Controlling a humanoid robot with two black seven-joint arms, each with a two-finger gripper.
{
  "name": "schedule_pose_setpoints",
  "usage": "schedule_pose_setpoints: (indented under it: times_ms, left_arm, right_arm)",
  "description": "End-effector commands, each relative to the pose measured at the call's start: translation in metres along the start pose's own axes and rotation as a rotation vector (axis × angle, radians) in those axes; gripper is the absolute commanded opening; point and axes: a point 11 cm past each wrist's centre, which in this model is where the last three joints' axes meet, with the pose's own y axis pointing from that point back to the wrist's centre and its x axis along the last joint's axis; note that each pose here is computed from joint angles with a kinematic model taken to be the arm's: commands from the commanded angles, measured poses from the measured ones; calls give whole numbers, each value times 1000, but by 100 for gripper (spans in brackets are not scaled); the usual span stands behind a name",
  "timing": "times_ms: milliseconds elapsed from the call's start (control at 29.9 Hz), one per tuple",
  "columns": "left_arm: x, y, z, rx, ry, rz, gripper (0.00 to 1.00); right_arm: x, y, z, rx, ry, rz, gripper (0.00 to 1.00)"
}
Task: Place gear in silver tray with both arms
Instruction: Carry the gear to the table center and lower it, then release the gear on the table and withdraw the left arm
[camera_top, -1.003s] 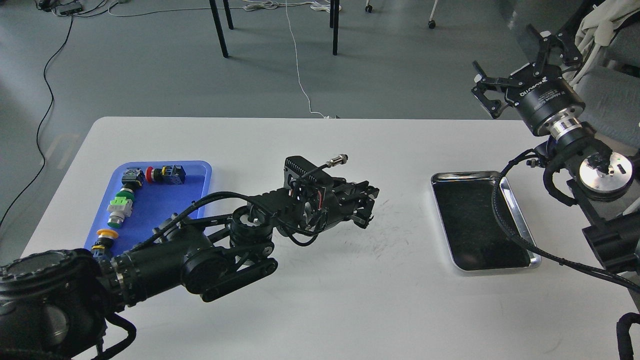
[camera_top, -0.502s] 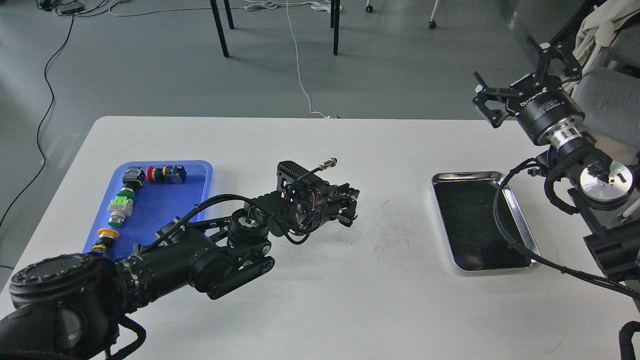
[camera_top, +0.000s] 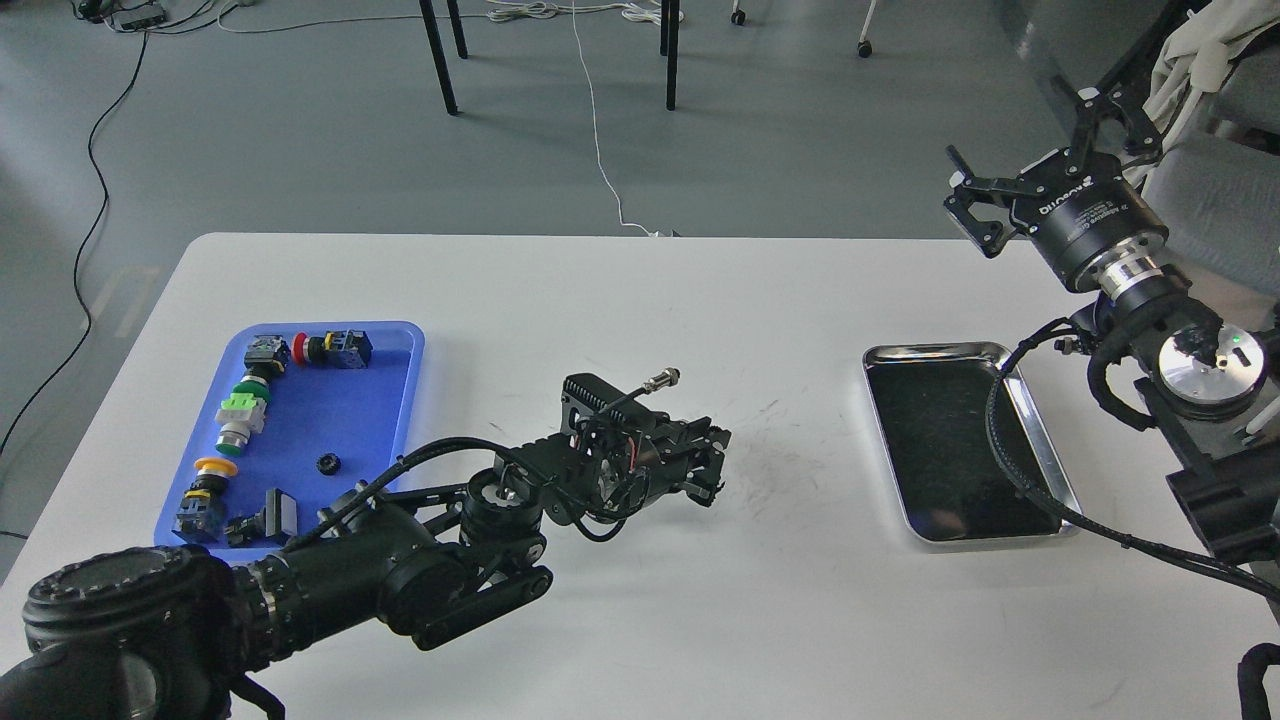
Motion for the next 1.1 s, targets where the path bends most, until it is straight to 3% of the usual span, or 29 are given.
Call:
schedule_pose_setpoints:
  times_ms: [0,468,702,869,1003,1070]
  left_arm:
    - [1,0,8,-20,4,7,16]
    - [-17,4,28,-71,50,-1,31]
    - [-19,6,30,-76,75,31,46]
    - [-8,5,29,-74,119,85,63]
    - [25,3,34,-93,194,132,94]
    - [50,2,32,-96,279,165,95]
  right_arm:
    - [0,0,2,-2,-4,-1,99]
    - [5,1,7,-6,-15,12,99]
    - [7,2,10,-8,-23,18,99]
    - [8,2,6,5,-25,20,99]
    - [9,1,2,16,-26,25,99]
    - [13,-1,-1,20,-23,40,99]
